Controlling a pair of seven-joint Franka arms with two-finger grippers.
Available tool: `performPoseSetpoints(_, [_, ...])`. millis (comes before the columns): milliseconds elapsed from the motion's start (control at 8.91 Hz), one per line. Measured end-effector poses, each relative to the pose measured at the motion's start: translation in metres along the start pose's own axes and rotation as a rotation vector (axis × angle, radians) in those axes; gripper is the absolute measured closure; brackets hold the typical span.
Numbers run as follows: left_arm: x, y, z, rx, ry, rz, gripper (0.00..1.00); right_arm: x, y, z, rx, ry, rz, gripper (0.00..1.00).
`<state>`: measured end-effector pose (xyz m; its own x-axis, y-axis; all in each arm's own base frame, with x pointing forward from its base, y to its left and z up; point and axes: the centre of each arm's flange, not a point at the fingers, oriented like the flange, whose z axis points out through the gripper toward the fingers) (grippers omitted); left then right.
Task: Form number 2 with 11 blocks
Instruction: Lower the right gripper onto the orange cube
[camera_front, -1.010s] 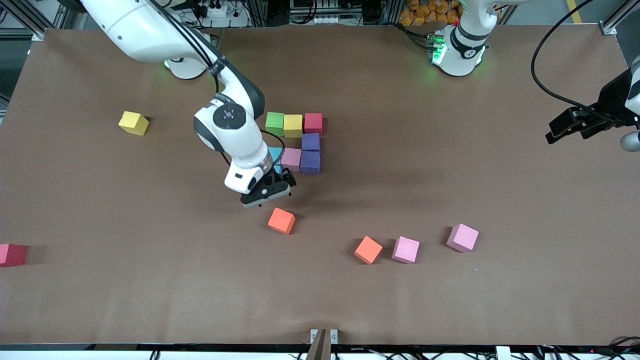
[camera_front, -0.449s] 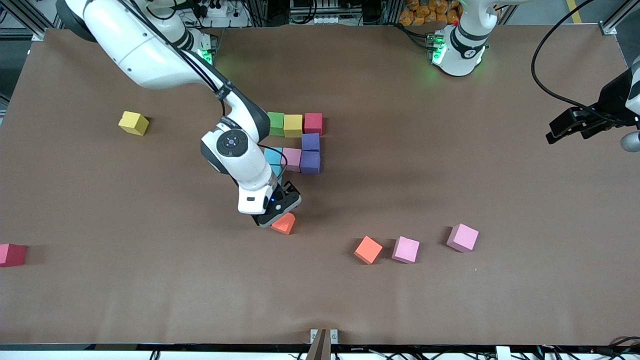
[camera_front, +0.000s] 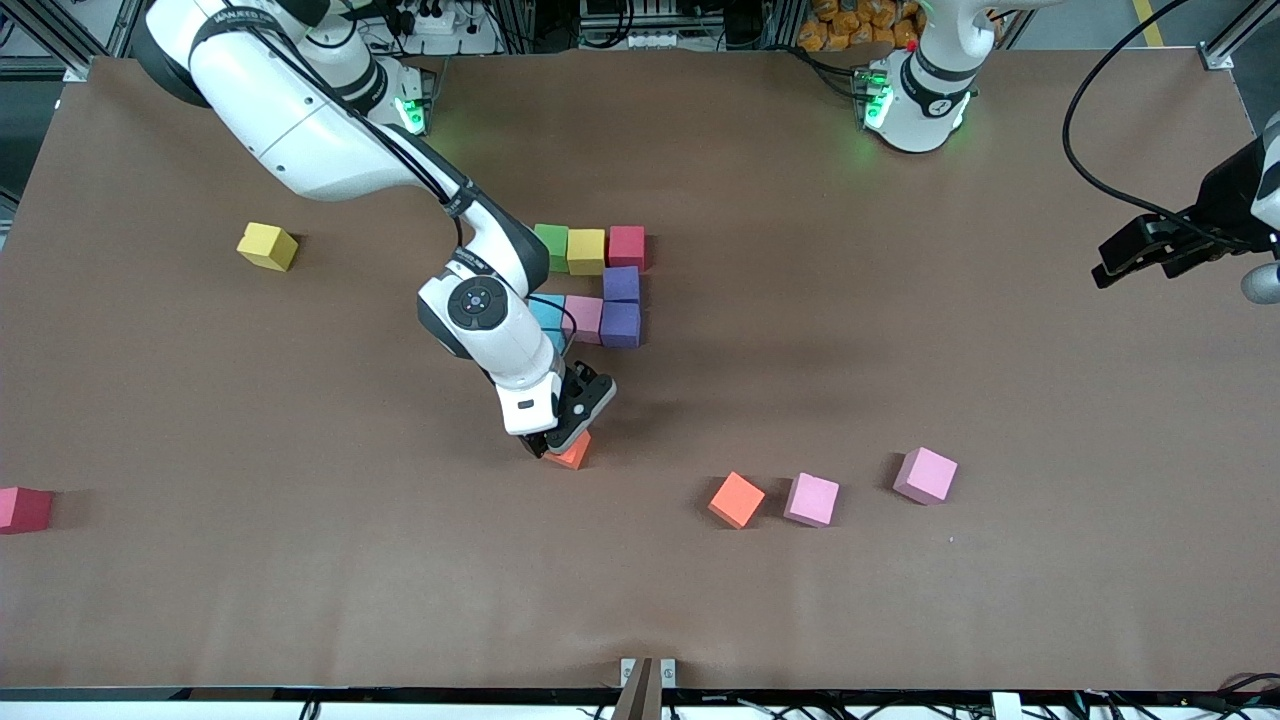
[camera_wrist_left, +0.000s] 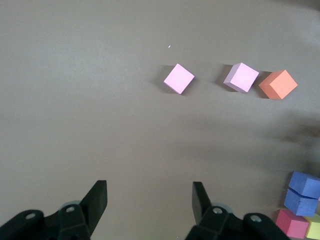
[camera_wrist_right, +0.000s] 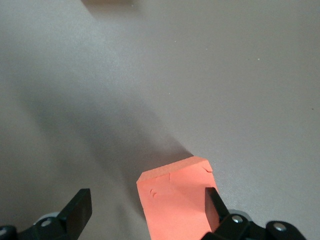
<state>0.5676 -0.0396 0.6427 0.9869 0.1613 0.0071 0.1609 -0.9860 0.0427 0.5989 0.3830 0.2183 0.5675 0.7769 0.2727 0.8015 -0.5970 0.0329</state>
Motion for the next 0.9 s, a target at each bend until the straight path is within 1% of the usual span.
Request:
performPoseSetpoints(225, [0.000,0.000,0.000,0.000,0.000,0.000,0.23,-0.003,0.009,0.001,-0.011,-0.004,-0.094,0.00])
performPoseSetpoints(337, [0.000,0.000,0.000,0.000,0.000,0.000,0.23,-0.003,0.017,0.001,-0.022,-0.003,-0.110,0.00])
performPoseSetpoints(674, [0.000,0.000,0.000,0.000,0.000,0.000,0.23,0.001,0.021,0.000,-0.028,0.004,-0.122,0.00])
performPoseSetpoints(898, [0.000,0.000,0.000,0.000,0.000,0.000,0.23,0.000,0.021,0.005,-0.023,0.000,-0.121,0.00])
